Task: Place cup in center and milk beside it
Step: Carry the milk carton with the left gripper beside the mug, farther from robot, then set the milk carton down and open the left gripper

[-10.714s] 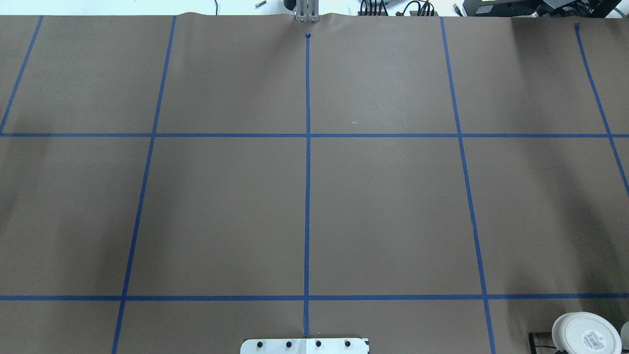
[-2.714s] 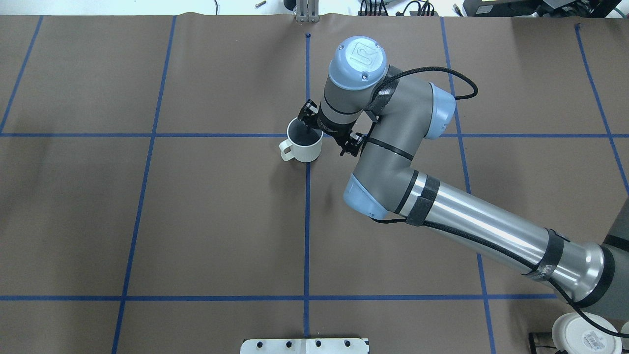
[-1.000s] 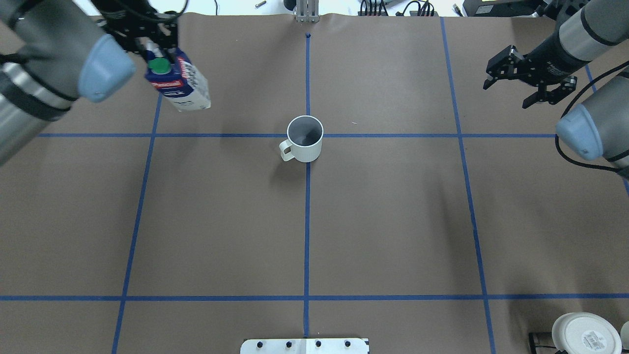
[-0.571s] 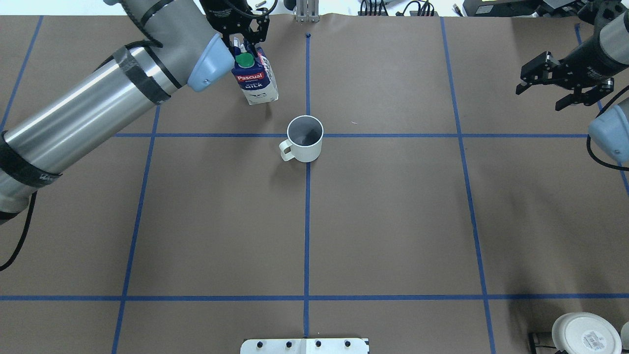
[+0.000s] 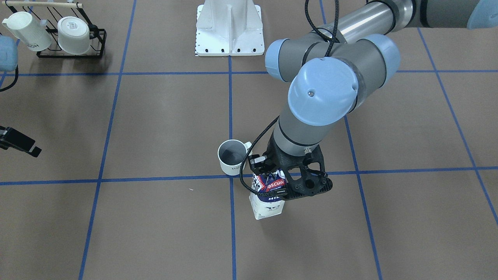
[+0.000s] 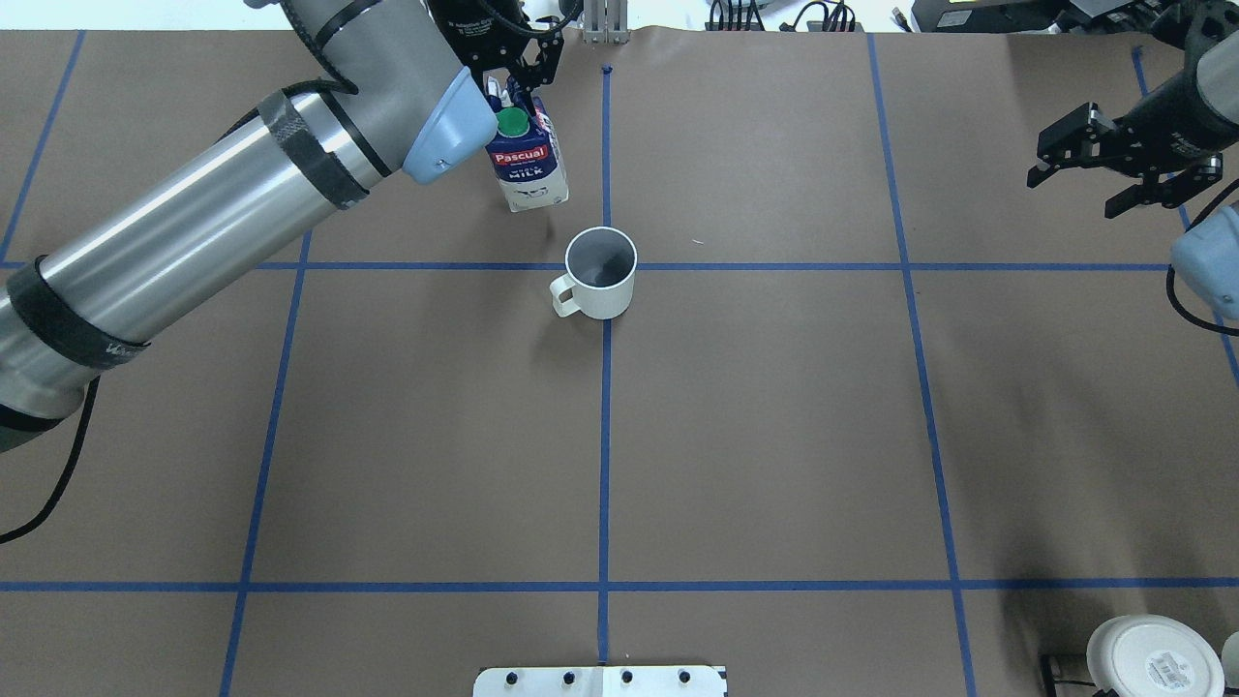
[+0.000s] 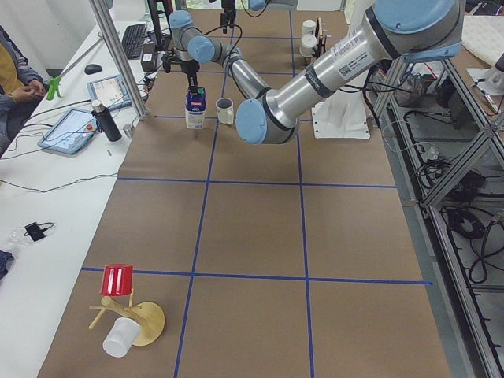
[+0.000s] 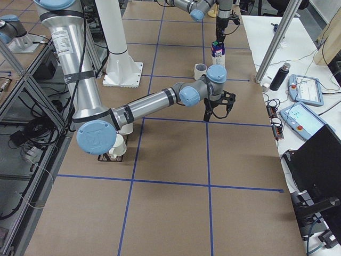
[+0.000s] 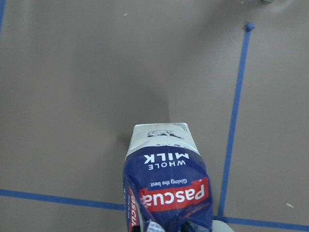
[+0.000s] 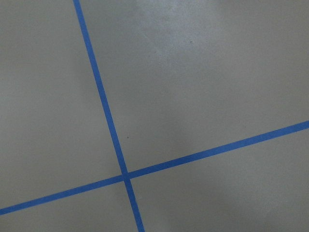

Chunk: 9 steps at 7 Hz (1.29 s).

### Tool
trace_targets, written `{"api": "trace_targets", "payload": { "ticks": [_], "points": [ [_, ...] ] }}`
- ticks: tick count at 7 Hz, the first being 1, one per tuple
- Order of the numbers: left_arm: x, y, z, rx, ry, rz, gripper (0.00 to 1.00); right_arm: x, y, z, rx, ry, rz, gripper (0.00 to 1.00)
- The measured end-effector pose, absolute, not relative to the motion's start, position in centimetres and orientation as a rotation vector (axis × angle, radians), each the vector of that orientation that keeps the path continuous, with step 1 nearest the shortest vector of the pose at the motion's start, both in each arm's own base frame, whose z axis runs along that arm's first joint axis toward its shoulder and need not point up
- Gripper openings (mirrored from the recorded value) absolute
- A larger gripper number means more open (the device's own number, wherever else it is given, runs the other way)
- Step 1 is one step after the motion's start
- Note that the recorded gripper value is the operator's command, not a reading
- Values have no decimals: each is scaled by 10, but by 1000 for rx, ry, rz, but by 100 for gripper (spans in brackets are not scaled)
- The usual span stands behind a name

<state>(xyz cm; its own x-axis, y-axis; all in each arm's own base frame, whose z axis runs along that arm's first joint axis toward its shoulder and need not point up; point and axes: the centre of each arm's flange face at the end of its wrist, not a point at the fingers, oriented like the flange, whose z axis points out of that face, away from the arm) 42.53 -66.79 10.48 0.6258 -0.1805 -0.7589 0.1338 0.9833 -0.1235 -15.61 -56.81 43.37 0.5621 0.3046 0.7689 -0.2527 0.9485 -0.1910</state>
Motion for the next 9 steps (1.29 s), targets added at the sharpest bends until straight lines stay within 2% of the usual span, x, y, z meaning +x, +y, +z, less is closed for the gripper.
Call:
{"api": "trace_targets", "payload": {
  "ticks": [1,2,3,4,5,7,9],
  "points": [
    [427,-656,100,-76,859,-177,0,-156,-568,434,-61,-917,328,100],
    [432,-643,97,-91,850,-166,5,-156,-568,434,-62,-917,329,100],
    [438,-632,96,-100,846,-154,57,-157,-568,435,-64,-916,329,100],
    [446,-625,99,-108,842,-142,88,-157,-568,435,-65,-915,330,100],
    [450,-621,102,-110,841,-132,98,-157,-569,437,-66,-913,331,100],
    [442,-612,98,-88,860,-116,98,-158,-570,438,-68,-912,331,100],
    [374,-595,109,-20,897,-126,98,-143,-573,440,-48,-912,328,100]
  ]
}}
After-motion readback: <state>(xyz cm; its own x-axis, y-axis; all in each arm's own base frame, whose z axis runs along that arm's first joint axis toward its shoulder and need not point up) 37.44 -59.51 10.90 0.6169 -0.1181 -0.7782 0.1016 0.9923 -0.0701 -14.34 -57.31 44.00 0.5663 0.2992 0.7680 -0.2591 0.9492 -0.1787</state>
